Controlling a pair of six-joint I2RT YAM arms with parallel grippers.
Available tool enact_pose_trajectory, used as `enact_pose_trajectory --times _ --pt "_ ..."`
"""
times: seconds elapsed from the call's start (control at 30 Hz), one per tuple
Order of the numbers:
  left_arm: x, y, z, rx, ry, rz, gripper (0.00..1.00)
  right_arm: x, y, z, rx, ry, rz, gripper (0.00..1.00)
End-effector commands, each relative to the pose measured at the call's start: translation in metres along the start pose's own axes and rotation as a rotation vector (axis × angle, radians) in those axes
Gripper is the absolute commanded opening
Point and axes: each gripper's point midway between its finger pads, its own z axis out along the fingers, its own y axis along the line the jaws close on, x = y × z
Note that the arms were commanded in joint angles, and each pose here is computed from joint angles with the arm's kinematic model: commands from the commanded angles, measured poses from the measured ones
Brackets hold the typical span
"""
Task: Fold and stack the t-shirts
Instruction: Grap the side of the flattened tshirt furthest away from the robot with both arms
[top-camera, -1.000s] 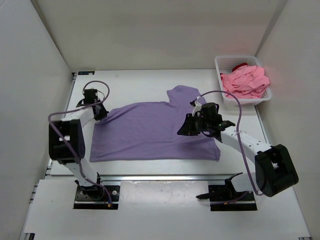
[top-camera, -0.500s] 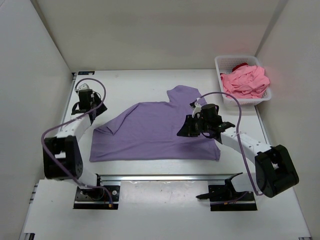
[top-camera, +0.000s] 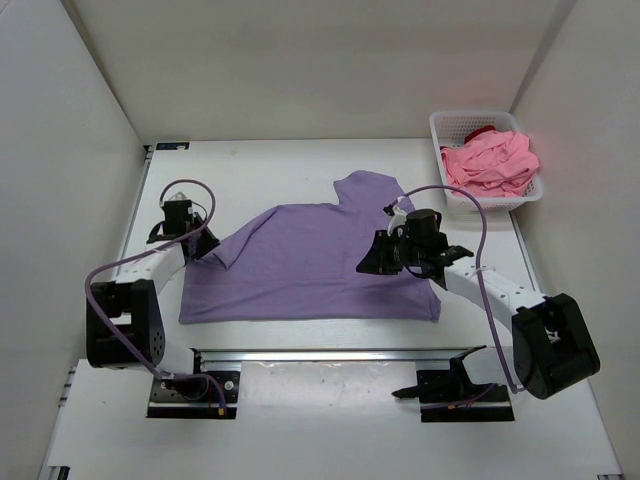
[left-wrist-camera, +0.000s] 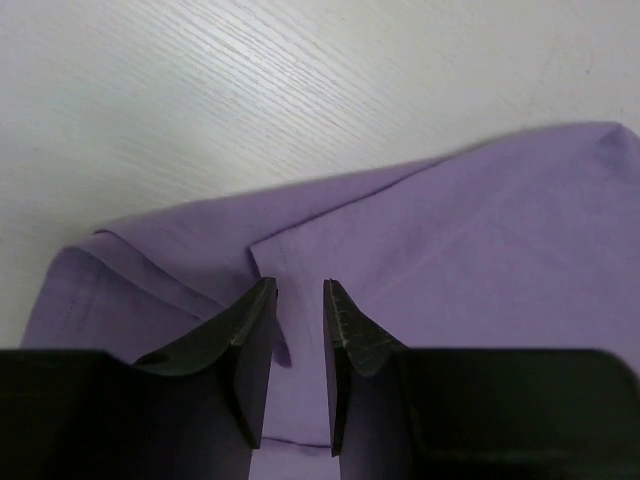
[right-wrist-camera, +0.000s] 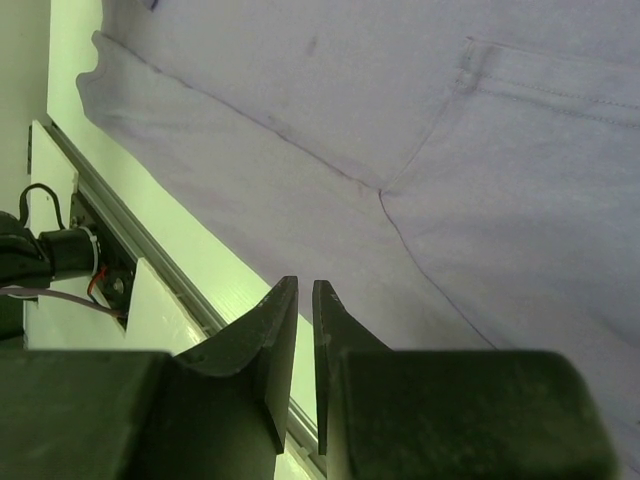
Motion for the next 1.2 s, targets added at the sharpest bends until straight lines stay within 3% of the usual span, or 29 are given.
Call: enact_pose_trajectory --times 0.0,0.43,0.7,0.9,1.17 --pt "0.000 0.001 0.004 0.009 0.001 -0.035 0.37 -0.009 0.011 -0.002 -0.041 -0.033 -0.032 0.11" --pt "0.008 0.012 0.032 -0.011 0.057 -0.100 0.34 -0.007 0.008 -0.005 -0.034 -0.036 -0.037 0.11" --pt "0.005 0.014 0.040 -0.025 0.045 -0.106 0.37 -0.008 0.012 -0.005 -0.044 -0.036 -0.046 0.11" --pt "-0.004 0.006 0.042 -0.005 0.029 -0.104 0.29 -0.003 0.016 -0.002 -0.052 -0.021 -0.046 0.11" --pt "-0.010 0.002 0.046 0.011 0.022 -0.103 0.09 -0.005 0.011 -0.002 -0.043 -0.025 -0.036 0.11"
